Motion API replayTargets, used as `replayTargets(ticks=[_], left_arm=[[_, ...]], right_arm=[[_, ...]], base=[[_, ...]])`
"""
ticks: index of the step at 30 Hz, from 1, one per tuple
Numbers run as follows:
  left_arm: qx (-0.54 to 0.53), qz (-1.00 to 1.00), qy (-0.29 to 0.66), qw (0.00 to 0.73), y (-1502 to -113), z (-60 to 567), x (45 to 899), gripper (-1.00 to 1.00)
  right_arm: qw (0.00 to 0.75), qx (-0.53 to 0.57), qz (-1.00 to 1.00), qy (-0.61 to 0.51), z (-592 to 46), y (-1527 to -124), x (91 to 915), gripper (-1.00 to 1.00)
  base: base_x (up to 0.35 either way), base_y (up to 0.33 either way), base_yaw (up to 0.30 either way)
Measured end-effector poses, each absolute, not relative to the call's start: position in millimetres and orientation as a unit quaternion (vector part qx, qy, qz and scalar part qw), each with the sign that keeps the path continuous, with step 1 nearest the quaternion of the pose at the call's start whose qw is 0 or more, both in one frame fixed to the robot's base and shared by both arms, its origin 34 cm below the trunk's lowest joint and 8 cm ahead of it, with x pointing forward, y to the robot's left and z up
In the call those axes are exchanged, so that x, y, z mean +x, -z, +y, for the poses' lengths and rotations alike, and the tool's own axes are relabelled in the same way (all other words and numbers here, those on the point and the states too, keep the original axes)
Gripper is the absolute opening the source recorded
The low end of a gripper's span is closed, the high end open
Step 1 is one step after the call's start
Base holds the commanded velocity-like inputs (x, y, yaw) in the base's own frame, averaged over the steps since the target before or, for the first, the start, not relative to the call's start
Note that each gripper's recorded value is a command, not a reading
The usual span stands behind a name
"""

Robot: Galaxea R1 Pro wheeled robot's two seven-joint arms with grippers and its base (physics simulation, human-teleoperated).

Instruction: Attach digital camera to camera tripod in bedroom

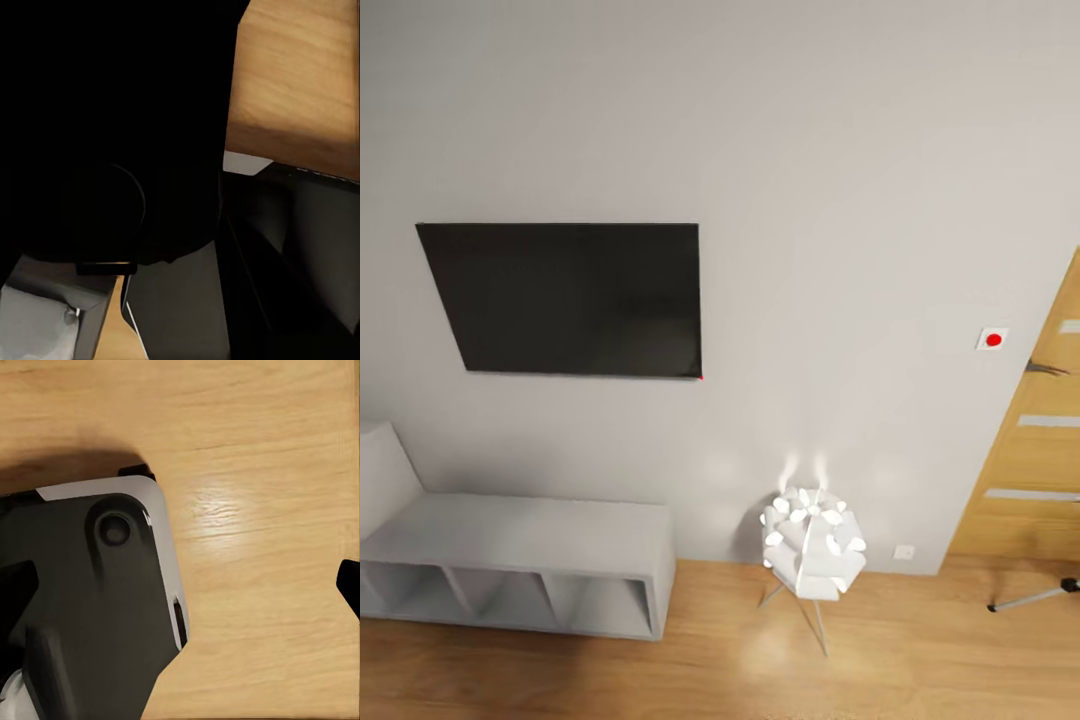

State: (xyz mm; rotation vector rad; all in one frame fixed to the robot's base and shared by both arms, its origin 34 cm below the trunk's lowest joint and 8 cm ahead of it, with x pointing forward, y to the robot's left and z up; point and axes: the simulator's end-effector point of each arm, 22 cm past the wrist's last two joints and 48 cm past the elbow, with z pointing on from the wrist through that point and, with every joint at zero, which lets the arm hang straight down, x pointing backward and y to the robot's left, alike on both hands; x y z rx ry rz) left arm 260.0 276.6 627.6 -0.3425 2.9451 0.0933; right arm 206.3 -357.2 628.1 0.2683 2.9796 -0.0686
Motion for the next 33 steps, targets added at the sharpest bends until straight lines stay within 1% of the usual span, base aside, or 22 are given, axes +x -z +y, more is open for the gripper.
replayTargets(ticks=[33], left_arm=[[-0.116, 0.989, -0.031, 0.088, -627.6, 275.7, 260.2, -1.00]], right_arm=[[0.075, 0.090, 0.993, 0.024, -358.2, -628.2, 206.4, 1.00]], base=[[0.000, 0.000, -0.300]])
